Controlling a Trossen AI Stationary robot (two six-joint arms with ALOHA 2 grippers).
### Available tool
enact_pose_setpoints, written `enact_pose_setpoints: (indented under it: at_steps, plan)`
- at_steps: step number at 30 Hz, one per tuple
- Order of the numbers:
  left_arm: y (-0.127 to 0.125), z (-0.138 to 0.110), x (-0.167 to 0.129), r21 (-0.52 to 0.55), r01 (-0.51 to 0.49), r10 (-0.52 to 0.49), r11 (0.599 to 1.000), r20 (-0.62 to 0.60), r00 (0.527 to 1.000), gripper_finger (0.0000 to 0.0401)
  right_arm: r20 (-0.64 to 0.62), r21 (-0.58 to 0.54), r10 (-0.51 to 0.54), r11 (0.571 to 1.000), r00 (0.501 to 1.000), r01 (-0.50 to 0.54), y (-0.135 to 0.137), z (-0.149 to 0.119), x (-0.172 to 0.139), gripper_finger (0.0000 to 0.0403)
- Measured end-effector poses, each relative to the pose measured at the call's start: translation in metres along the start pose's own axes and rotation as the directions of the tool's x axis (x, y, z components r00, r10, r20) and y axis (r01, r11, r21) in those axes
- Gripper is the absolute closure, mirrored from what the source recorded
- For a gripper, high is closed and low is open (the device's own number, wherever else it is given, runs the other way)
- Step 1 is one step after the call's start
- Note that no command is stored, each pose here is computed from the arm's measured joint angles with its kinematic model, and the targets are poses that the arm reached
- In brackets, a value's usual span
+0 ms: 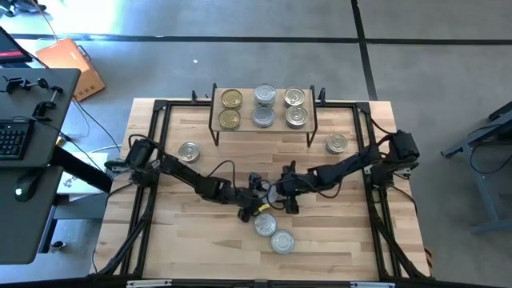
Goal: Stack canned seafood by type on shelf
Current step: Stack the right green tuna can on top of the top green tuna can on the shelf
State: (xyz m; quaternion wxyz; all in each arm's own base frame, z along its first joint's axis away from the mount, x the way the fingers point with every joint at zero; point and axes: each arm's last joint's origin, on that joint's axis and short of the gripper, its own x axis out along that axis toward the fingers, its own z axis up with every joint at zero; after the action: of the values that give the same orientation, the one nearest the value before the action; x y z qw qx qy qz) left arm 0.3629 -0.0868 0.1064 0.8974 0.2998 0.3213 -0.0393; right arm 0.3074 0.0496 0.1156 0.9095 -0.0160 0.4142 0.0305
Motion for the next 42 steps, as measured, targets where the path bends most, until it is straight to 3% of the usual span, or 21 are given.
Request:
enact_pose_setpoints:
  at_steps: [5, 14, 21, 31, 42]
  plan:
    - [-0.002, -0.009, 0.009, 0.013, 0.01, -0.01, 1.0, -0.028, 1.0, 0.0172, 0.005, 0.003, -0.005, 1.0, 1.0, 0.005, -0.001, 0.003, 0.0, 0.0121]
    - [-0.009, -0.01, 0.012, 0.003, 0.02, -0.02, 1.0, -0.03, 0.999, 0.0283, 0.004, 0.047, -0.004, 0.999, 1.0, 0.003, -0.001, 0.004, -0.004, 0.0121]
    - [-0.014, -0.006, 0.009, 0.002, -0.021, 0.021, 1.0, -0.03, 0.999, 0.0346, 0.008, 0.118, -0.011, 0.993, 1.0, 0.01, -0.001, 0.012, -0.031, 0.0121]
    - [-0.013, 0.005, 0.009, 0.002, -0.057, 0.057, 0.998, -0.02, 0.998, 0.0398, 0.06, 0.113, -0.122, 0.987, 0.991, 0.115, 0.017, 0.019, -0.082, 0.0121]
    - [-0.008, 0.026, -0.008, 0.046, 0.009, -0.006, 0.999, -0.072, 0.997, 0.04, 0.056, 0.124, -0.248, 0.963, 0.967, 0.239, 0.031, 0.01, -0.12, 0.0121]
